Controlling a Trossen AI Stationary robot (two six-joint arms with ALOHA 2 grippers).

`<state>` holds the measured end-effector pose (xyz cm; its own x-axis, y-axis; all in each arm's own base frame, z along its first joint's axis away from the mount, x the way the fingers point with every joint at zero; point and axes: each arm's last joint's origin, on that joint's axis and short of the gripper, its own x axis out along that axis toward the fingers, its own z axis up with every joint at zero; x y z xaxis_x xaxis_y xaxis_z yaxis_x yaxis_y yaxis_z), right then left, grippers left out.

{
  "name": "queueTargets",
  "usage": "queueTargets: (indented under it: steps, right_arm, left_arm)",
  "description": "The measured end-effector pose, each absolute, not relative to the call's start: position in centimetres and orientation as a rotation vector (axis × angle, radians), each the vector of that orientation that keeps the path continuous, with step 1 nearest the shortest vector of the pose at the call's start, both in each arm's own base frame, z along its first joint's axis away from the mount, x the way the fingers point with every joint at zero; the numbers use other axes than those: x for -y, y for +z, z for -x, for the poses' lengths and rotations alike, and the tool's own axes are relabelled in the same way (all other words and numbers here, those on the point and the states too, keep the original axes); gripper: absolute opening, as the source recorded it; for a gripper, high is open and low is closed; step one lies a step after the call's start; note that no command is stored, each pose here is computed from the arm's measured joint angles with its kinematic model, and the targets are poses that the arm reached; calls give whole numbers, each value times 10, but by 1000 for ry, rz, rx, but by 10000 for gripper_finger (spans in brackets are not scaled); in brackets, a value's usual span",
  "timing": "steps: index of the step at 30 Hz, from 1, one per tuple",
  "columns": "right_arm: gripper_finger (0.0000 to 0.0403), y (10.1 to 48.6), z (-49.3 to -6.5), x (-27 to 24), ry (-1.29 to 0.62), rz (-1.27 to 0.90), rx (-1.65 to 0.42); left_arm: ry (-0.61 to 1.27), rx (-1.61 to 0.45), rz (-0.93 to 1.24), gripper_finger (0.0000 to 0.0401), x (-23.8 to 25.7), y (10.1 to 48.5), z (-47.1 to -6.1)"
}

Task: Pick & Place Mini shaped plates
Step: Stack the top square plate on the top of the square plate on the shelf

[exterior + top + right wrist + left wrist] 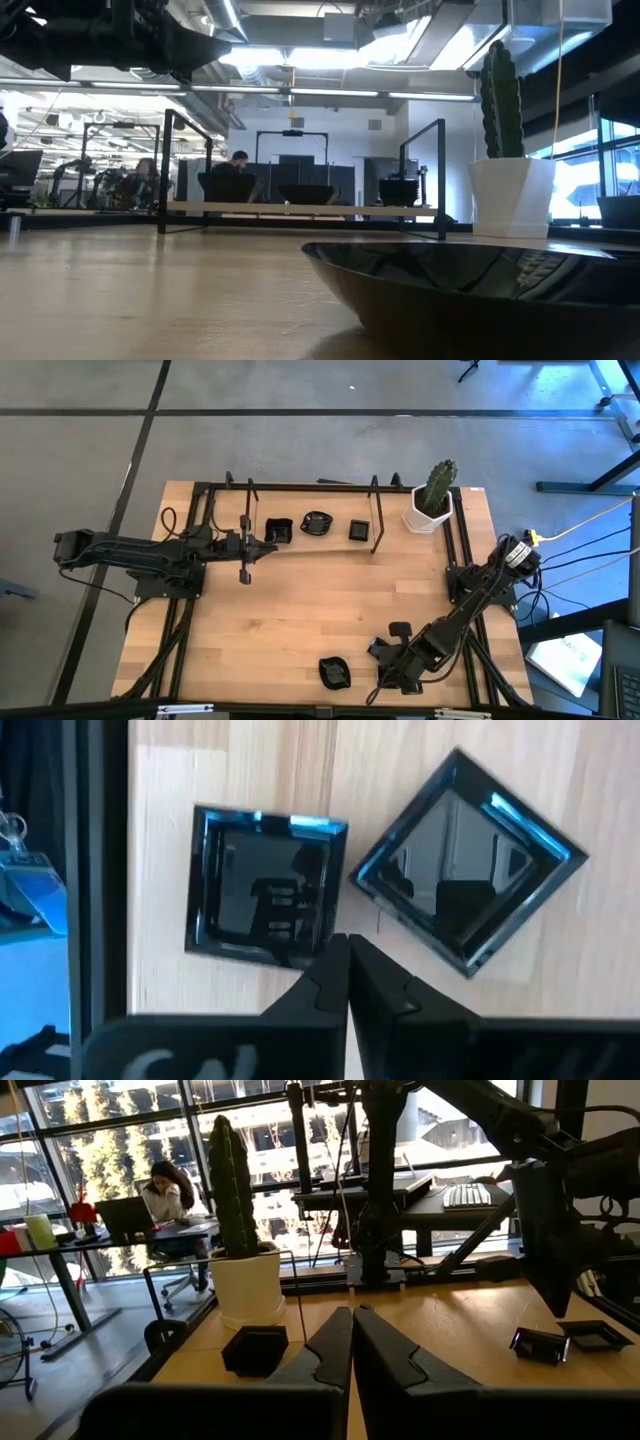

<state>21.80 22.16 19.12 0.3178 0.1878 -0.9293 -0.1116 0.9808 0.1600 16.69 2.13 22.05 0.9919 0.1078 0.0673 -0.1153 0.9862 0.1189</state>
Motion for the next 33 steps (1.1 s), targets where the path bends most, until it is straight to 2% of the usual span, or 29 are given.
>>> queueTargets:
  steps: [13, 20, 33]
  right_arm:
    - [7, 159, -201, -205, 98, -74, -1342]
    - [7, 154, -203, -203, 92, -10, -1255]
    - [7, 156, -237, -161, -84, 181, -1134]
  left_arm:
    - [112, 60, -121, 7, -21, 220, -167]
    - [111, 51, -120, 12, -21, 220, -167]
    - [111, 49, -121, 13, -21, 219, -167]
